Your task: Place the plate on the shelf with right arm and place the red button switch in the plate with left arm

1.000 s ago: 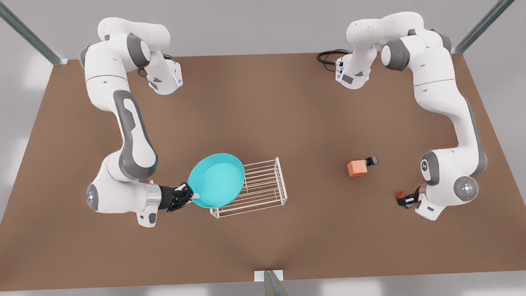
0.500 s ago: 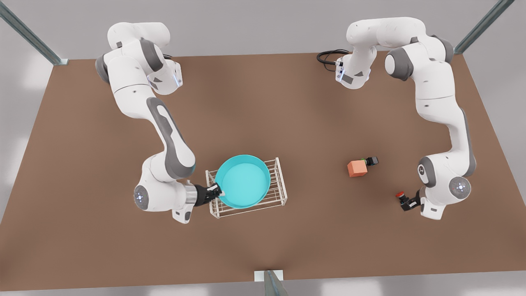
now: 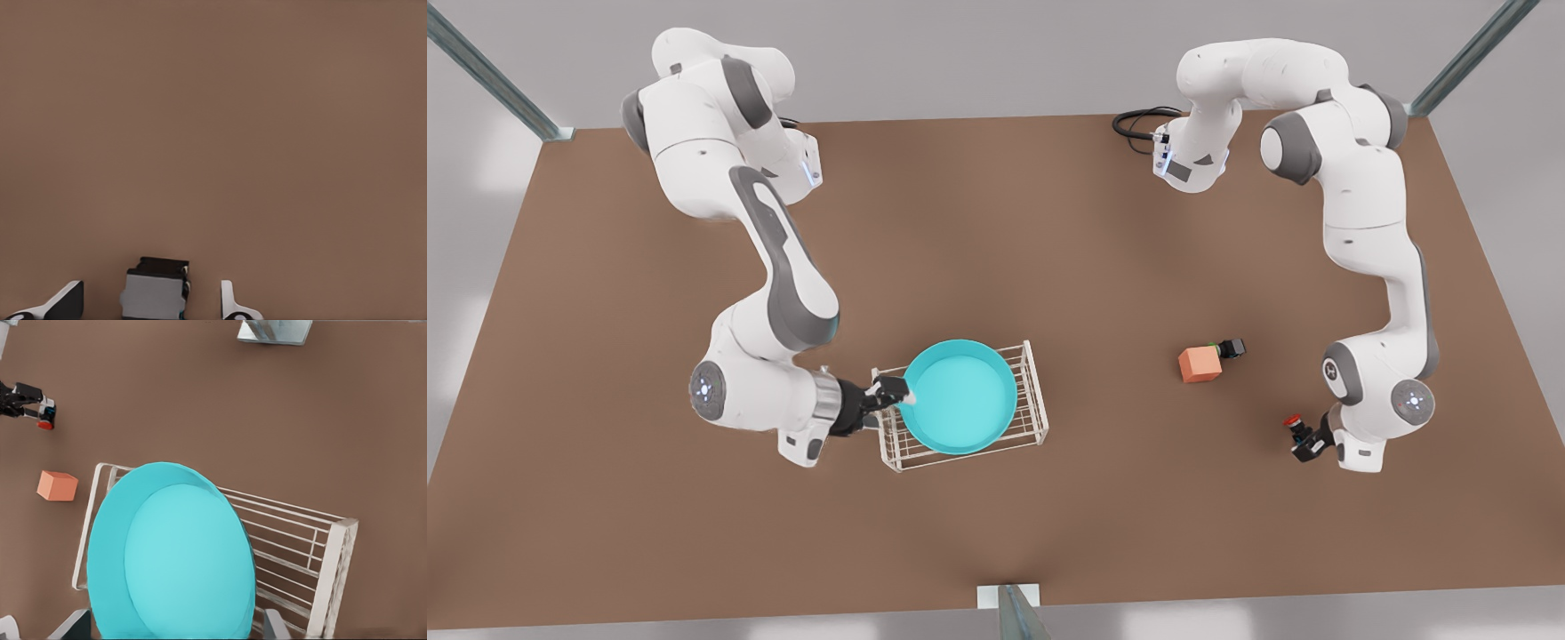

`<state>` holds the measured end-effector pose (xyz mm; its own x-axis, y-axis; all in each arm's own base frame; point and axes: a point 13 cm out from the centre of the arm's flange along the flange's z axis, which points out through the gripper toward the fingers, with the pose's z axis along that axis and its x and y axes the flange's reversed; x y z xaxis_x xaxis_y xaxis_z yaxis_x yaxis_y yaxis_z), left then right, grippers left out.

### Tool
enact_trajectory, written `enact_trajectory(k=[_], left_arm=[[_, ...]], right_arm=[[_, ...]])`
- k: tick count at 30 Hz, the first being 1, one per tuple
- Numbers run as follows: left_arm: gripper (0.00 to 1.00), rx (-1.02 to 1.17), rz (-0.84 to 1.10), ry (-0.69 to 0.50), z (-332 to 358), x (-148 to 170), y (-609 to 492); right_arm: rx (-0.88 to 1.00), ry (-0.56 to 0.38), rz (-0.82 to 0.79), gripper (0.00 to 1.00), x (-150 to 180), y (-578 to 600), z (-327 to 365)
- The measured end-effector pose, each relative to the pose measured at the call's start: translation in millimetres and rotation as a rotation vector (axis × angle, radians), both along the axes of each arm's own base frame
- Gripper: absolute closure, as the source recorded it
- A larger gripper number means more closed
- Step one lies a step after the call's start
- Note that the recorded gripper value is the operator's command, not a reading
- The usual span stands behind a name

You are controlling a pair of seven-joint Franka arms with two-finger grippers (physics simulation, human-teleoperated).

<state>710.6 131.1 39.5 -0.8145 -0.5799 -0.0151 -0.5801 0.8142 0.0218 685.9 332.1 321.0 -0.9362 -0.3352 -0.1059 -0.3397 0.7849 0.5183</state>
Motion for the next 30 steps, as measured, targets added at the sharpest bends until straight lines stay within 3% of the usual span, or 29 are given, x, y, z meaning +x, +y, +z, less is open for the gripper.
enact_trajectory(k=[2,5,6,8,9,15,20,26,30], left_arm=[[0.03,0.0,0.006,-0.003,-1.7,0.6,-0.7],[0.38,0.002,0.016,-0.008,-3.2,1.9,-1.2],[0.43,0.003,0.02,-0.01,-4.6,2.3,-0.8],[0.44,0.003,0.029,-0.021,-6.0,4.2,-0.3],[0.51,0.004,0.033,-0.029,-5.4,6.0,0.1],[0.55,0.011,0.049,-0.065,3.3,14.8,1.0],[0.56,0.002,0.028,-0.062,40.1,18.8,-28.1],[0.56,-0.016,-0.091,-0.062,153.9,15.6,-181.4],[0.56,-0.033,-0.191,-0.048,221.7,-28.9,-334.9]], right_arm=[[-0.095,-0.039,-0.018,0.0,5.2,-56.1,35.2],[-0.424,0.017,-0.062,0.0,2.0,-206.5,27.1],[-0.522,0.047,-0.087,0.0,-2.2,-251.6,25.7],[-0.638,0.064,-0.121,0.0,-18.6,-301.2,58.3],[-0.67,0.064,-0.132,0.0,-30.4,-313.1,79.1],[-0.745,0.122,-0.145,0.0,-94.3,-336.2,122.8],[-0.757,0.151,-0.155,0.0,-113.1,-341.5,126.3],[-0.759,0.165,-0.17,0.0,-119.3,-346.4,127.1],[-0.753,0.182,-0.191,0.0,-123.1,-357.1,124.6]])
